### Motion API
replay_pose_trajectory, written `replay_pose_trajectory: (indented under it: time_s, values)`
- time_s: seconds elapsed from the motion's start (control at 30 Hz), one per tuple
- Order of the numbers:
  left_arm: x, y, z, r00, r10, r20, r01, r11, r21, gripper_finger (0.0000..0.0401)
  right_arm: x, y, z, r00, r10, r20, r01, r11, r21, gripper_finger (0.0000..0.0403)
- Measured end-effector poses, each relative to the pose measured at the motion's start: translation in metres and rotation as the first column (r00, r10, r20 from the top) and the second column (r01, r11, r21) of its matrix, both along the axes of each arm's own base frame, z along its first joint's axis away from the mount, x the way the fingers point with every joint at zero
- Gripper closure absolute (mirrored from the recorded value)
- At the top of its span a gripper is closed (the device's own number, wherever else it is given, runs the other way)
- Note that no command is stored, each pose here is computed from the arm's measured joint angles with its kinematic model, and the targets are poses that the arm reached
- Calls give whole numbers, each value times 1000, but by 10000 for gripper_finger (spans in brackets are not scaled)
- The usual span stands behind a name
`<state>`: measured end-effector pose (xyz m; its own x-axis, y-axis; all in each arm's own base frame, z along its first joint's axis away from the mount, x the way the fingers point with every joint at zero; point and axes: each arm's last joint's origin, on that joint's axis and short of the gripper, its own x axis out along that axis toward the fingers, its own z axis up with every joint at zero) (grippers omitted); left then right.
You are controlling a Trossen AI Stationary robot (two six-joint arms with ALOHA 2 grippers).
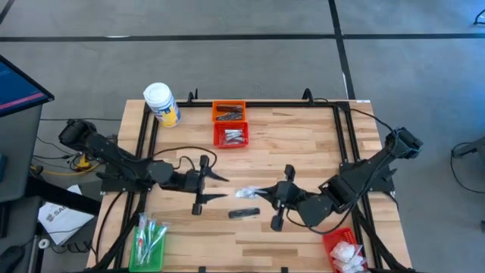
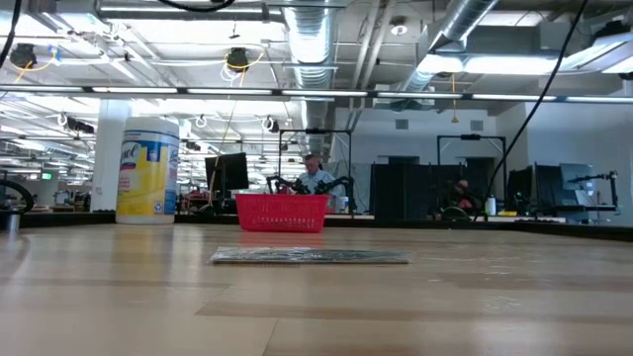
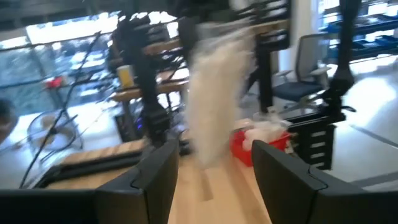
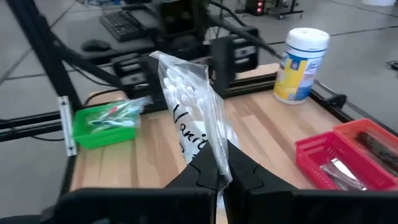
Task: Pick & Place Travel size toiletries
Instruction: Put the cotton pack into the bottom red basket
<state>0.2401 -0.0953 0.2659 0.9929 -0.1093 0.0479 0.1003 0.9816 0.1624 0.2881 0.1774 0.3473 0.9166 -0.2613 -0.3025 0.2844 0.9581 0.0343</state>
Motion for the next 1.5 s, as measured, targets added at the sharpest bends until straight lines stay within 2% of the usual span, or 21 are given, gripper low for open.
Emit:
replay_pose_trajectory:
  time_s: [0.13, 0.3, 0.47, 0.87, 1.5]
  values:
    - [1, -2, 1, 1000, -20, 23, 20, 1000, 17, 206, 5, -7, 1, 1000, -24, 8, 24, 1000, 3, 403]
    - [3, 5, 2, 999, 10, 31, -11, 1000, 13, 206, 17, -14, -5, 999, -54, 6, 54, 998, -10, 403]
    - [5, 11, 2, 999, 36, 29, -37, 999, 14, 206, 30, -19, -4, 999, -14, 44, 15, 1000, -21, 403]
    - [5, 10, 0, 999, 31, 15, -31, 999, 20, 206, 35, -23, -1, 998, -13, 68, 15, 999, -34, 403]
    - [7, 17, 5, 996, 53, 65, -54, 999, 0, 206, 48, -35, 0, 992, -39, 118, 41, 999, -18, 403]
